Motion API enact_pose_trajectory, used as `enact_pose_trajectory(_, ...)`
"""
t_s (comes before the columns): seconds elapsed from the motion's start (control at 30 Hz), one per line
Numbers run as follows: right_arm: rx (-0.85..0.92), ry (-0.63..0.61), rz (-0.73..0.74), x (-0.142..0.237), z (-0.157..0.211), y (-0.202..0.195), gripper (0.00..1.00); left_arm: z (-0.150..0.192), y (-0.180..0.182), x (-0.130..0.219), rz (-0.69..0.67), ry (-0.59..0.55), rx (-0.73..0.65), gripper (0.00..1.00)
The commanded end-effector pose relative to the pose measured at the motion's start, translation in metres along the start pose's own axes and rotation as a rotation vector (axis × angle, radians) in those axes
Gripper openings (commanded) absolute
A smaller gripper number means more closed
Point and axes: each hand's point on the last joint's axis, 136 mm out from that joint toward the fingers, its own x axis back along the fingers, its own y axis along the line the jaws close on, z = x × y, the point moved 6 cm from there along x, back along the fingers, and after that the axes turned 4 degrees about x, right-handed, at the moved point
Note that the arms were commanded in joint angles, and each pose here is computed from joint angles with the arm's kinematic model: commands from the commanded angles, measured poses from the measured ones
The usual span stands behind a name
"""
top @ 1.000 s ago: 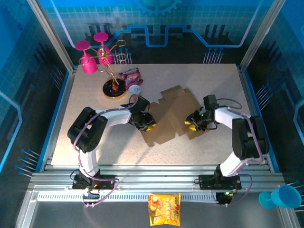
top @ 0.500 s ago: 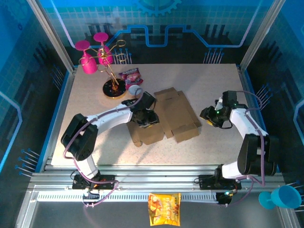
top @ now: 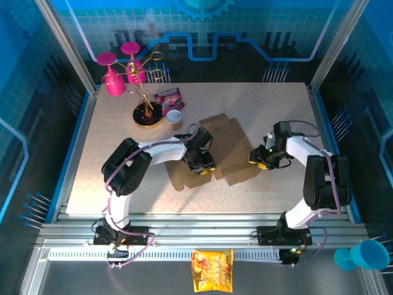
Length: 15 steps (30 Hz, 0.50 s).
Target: Fold the paper box
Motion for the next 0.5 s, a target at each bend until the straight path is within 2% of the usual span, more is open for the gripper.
enact_pose_trajectory(0.0, 0.03, 0.029, -0.001, -0.006, 0.003, -0.001, 0.48, 0.003, 0.01, -0.011, -0.044, 0.029, -0.017, 0.3)
enact_pose_trajectory(0.2, 0.025, 0.078, -0.002, -0.017, 0.009, -0.004, 0.47, 0.003, 0.02, -0.018, -0.076, 0.029, -0.018, 0.3)
enact_pose_trajectory(0.47, 0.026, 0.077, -0.041, -0.015, 0.009, 0.002, 0.45, 0.002, 0.021, -0.018, -0.094, 0.026, -0.033, 0.3)
